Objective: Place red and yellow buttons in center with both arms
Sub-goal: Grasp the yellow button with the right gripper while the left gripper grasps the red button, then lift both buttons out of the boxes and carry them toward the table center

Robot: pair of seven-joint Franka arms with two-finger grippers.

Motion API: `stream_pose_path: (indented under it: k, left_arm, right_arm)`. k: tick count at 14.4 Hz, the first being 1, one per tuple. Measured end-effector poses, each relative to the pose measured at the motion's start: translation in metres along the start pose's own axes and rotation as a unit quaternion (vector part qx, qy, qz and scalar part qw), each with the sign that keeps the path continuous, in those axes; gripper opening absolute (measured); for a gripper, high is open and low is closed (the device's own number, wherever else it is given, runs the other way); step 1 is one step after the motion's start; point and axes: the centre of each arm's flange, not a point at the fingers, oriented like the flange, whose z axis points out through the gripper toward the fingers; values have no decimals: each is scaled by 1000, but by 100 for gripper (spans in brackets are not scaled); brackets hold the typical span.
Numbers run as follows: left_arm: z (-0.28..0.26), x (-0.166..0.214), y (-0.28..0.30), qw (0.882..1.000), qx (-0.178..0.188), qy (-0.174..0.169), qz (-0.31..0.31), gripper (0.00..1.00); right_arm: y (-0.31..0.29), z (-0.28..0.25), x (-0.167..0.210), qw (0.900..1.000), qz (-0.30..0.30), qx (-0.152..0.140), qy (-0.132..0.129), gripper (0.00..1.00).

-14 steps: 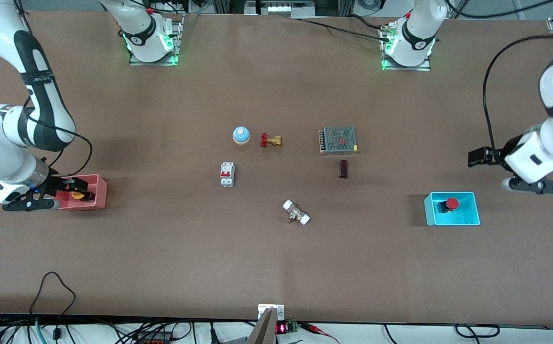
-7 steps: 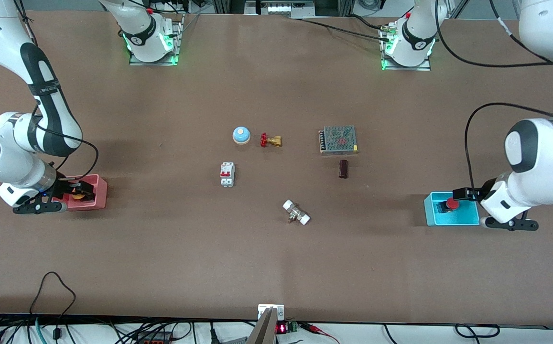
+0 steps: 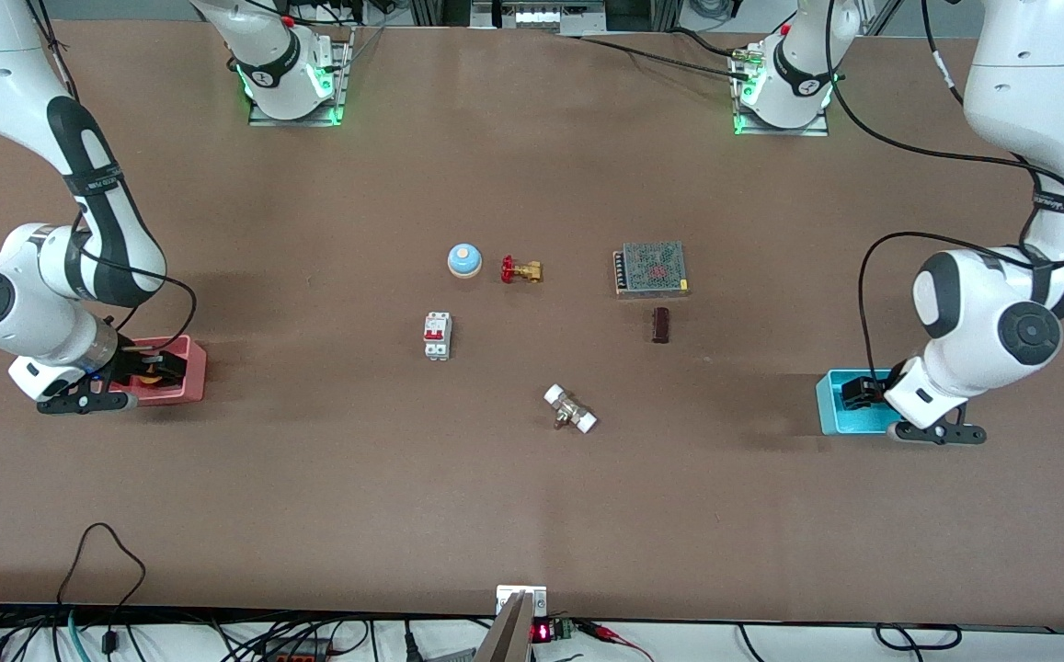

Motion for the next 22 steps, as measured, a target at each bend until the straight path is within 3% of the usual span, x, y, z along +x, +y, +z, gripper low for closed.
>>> stream_pose_path:
  k: [1, 3, 5, 7, 8, 9, 11, 14, 18, 20, 22]
  left_arm:
    - [6, -4, 1, 1000, 0, 1, 0, 100]
    - [9, -8, 1, 1000, 0, 1, 0, 96]
    - [11, -9, 1, 1000, 0, -1, 0, 75]
    - [13, -9, 1, 1000, -1, -3, 0, 56]
    - [14, -9, 1, 1000, -1, -3, 0, 45]
    - [14, -9, 1, 1000, -1, -3, 0, 45]
    - [10, -6, 0, 1000, 0, 3, -1, 36]
    - [-27, 13, -2, 1000, 0, 0, -1, 36]
    - [-113, 43, 17, 1000, -6, -23, 8, 36]
    - [-131, 52, 58, 1000, -8, -22, 5, 36]
    - [-118, 51, 116, 999, -9, -32, -1, 36]
  right_arm:
    - [0, 0, 0, 1000, 0, 0, 0, 95]
    - [0, 0, 0, 1000, 0, 0, 0, 72]
    - [1, 1, 0, 1000, 0, 0, -1, 67]
    - [1, 3, -1, 1000, 0, 0, -2, 45]
    - [1, 3, -1, 1000, 0, 0, -2, 41]
    - [1, 3, -1, 1000, 0, 0, -2, 41]
    - [1, 3, -1, 1000, 0, 0, -2, 41]
    - [3, -11, 2, 1000, -17, -3, -3, 41]
    - [-3, -113, -6, 998, -26, -4, -55, 41]
    - [-42, -165, -12, 997, -21, 0, -67, 41]
    - [-107, -182, -12, 997, -7, 1, -71, 41]
